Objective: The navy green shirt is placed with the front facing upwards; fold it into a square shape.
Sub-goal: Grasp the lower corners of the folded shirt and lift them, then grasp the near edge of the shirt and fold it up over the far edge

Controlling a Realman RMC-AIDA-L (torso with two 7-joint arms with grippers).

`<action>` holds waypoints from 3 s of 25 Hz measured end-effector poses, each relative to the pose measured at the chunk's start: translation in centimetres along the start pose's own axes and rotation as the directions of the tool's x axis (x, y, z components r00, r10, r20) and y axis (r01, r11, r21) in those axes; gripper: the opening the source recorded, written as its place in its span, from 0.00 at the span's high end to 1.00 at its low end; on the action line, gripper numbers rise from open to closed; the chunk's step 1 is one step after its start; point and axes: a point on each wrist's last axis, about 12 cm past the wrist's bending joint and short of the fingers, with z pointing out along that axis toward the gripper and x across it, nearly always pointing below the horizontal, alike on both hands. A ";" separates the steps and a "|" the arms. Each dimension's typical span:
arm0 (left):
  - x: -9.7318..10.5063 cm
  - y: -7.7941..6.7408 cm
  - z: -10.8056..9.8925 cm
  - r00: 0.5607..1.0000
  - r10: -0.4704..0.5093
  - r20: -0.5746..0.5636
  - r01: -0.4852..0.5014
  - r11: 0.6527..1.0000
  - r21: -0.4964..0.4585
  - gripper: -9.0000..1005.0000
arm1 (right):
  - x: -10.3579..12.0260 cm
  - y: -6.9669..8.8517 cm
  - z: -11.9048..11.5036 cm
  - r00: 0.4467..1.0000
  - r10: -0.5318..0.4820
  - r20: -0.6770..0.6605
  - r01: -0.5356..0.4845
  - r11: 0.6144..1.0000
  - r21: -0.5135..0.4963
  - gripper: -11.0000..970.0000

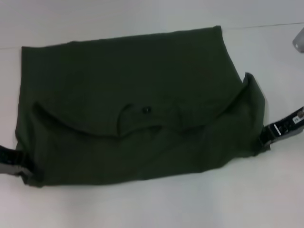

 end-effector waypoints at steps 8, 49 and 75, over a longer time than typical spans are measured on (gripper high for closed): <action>0.7 -0.2 -0.7 0.998 0.036 -0.050 -0.035 0.999 0.014 0.93 | 0.1 1.1 -0.6 0.999 -0.052 -0.006 0.051 0.999 -0.017 0.92; 2.6 0.1 -4.9 0.976 0.007 -0.216 -0.014 0.999 -0.030 0.93 | 1.5 4.4 -4.4 0.986 -0.131 -0.105 0.124 0.990 -0.066 0.92; -1.9 -1.9 -11.7 0.969 0.077 0.236 -0.063 0.996 -0.066 0.93 | -1.8 3.6 -12.1 0.925 -0.124 0.358 0.187 0.972 -0.145 0.93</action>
